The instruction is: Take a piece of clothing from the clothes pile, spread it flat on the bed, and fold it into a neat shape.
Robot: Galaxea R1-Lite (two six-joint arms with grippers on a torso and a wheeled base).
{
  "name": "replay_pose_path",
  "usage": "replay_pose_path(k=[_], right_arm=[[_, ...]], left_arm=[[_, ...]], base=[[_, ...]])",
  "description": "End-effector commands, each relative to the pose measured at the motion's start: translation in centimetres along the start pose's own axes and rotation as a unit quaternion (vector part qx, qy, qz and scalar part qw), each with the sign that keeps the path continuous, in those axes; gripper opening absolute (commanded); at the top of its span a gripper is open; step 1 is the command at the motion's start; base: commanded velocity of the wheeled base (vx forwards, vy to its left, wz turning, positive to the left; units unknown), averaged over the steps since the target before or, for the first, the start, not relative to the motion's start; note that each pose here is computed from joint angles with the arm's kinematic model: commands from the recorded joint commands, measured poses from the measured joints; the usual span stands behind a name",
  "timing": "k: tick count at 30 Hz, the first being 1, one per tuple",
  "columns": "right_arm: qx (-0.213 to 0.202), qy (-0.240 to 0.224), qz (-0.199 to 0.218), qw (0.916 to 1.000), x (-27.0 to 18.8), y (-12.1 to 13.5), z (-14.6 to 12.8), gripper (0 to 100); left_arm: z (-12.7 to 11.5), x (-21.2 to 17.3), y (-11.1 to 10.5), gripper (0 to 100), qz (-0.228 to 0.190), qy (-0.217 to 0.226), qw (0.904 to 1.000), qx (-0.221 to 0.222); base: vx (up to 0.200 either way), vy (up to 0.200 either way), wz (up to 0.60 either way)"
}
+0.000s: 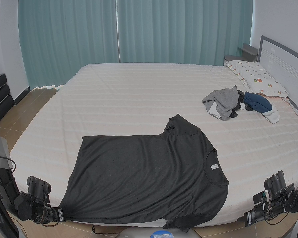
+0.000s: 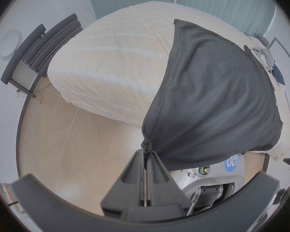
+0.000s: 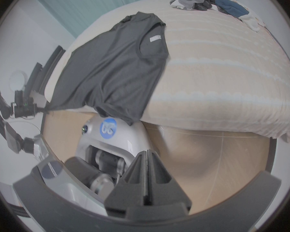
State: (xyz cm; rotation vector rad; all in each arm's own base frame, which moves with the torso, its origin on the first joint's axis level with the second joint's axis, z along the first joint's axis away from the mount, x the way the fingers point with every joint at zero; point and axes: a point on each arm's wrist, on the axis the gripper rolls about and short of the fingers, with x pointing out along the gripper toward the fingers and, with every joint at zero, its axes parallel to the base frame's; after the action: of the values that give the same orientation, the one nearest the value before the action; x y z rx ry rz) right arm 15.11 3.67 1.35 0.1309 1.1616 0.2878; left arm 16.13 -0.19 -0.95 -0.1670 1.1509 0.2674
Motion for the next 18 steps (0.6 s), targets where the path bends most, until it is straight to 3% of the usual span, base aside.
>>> replay_pose_path(k=[1,2,7,12,18], right_arm=[[0.025,-0.016,0.013,0.9995,1.0,-0.1,1.7,0],[0.03,-0.021,0.015,0.9992,1.1,-0.1,2.0,100],[0.074,-0.019,0.051,0.9958,2.3,-0.1,3.7,100],[0.093,-0.009,0.056,0.994,3.7,-0.3,4.5,100],[0.128,-0.056,0.069,0.9878,5.4,-0.7,6.9,100]], left_arm=[[0.2,0.0,-0.1,0,-0.004,-0.013,0.9999,-0.004],[0.3,0.0,-0.1,0,-0.005,-0.015,0.9999,-0.005],[0.3,0.2,-0.1,0,-0.007,-0.014,0.9999,-0.006],[0.4,0.2,-0.1,0,-0.007,-0.015,0.9998,-0.007],[0.4,0.2,-0.1,0,-0.008,-0.015,0.9998,-0.008]], base=[[0.0,0.0,0.0],[0.0,0.0,0.0],[0.0,0.0,0.0],[0.0,0.0,0.0],[0.0,0.0,0.0]])
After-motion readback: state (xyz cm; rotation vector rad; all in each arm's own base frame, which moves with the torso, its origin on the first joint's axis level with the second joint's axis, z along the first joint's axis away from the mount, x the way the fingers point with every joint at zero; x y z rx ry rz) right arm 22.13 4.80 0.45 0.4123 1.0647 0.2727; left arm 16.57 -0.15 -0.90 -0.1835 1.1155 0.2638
